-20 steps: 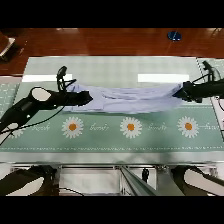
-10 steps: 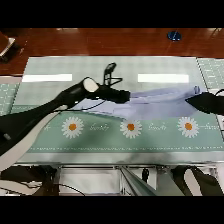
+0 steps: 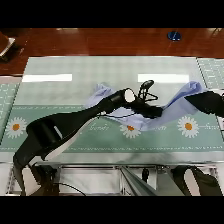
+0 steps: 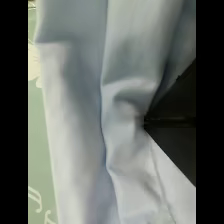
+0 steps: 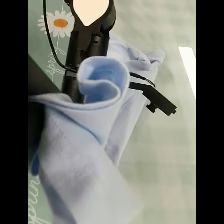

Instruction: Fold the shirts.

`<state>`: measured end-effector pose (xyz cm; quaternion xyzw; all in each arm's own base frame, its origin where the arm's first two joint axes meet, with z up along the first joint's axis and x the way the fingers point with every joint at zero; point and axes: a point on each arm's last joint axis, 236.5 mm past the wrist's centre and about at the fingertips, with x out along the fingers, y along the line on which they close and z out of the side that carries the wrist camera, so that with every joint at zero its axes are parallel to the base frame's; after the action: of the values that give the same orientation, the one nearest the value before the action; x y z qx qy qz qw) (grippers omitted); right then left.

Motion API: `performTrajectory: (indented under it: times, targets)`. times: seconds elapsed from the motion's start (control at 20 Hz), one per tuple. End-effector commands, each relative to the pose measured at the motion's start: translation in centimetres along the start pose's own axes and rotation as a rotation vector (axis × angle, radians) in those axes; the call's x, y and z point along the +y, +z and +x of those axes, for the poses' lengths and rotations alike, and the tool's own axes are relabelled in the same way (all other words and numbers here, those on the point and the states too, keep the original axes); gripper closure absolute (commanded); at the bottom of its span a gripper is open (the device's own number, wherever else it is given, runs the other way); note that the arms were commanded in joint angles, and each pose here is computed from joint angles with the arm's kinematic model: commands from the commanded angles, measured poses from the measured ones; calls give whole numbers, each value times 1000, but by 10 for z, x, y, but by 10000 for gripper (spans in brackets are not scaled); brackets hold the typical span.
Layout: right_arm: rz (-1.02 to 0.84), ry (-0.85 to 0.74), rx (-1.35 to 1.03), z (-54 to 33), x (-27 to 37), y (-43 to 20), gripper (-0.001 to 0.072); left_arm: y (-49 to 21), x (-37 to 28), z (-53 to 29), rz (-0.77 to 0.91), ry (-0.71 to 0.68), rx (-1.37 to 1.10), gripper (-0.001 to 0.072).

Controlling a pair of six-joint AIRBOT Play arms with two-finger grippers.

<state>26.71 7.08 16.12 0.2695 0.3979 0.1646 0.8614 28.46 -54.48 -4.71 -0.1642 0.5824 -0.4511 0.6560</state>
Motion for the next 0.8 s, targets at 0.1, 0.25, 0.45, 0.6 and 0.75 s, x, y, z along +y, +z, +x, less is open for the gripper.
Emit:
performTrajectory:
  times: [0.1,0.25,0.45,0.6,0.75]
  targets:
    - [31,73,-4,12,5,12,686,22,61,-82,-3,108,94,691]
    - [34,158,29,31,14,18,686,48,121,-202,-41,296,-18,691]
    - [-19,237,158,92,49,1,686,36,143,-360,-130,413,-323,691]
    - [-88,291,251,150,92,-8,685,-8,137,-429,-158,469,-536,691]
    - [-135,334,364,207,126,-22,685,-64,128,-440,-156,493,-629,691]
